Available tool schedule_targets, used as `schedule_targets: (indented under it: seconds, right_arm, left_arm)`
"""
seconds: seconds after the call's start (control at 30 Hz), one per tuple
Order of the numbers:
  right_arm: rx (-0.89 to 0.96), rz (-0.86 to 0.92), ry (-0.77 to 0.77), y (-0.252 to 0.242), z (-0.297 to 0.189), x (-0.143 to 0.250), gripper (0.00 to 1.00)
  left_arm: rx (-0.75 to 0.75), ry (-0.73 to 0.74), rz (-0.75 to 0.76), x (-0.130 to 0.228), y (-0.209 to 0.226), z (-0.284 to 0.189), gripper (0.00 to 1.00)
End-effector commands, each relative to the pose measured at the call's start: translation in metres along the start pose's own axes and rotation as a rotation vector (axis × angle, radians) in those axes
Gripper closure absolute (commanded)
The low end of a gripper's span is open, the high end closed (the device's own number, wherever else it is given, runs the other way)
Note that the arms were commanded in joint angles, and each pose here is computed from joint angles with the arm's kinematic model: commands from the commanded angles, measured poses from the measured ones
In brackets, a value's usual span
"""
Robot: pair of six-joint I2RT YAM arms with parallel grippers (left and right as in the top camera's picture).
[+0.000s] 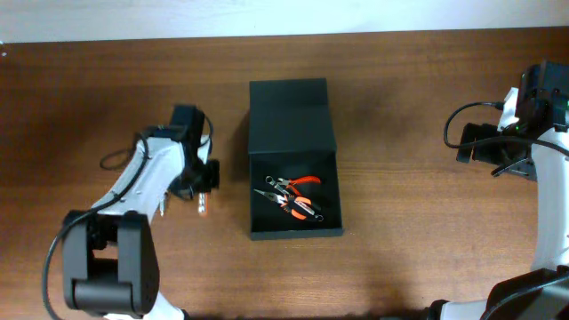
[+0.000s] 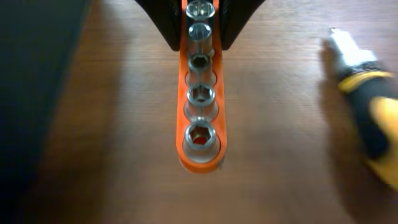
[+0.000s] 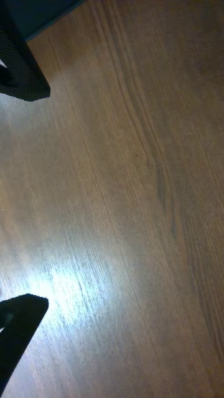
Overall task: Pack container
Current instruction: 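Lift the socket rail and carry it right over the box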
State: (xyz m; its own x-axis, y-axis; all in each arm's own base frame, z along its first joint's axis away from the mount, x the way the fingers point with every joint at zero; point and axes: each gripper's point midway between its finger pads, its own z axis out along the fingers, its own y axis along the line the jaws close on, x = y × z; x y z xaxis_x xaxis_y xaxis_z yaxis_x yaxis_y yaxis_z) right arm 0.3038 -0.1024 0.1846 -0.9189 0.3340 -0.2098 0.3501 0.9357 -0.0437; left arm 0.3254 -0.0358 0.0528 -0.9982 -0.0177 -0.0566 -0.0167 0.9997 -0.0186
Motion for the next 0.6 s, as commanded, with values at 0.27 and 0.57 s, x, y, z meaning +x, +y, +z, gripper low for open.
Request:
schedule_targets:
  seconds: [0.27, 0.57]
  right_arm:
    - [0.010, 0.011, 0.003, -0.004, 0.001, 0.000, 0.01]
    - [0.010, 0.011, 0.003, -0.004, 0.001, 0.000, 0.01]
  left_arm:
    - [0.138, -0.382, 0.181, -0.039, -0.076, -0.150, 0.95]
    - [0.220, -0.411, 0.434, 0.000, -0.165, -0.167, 0.95]
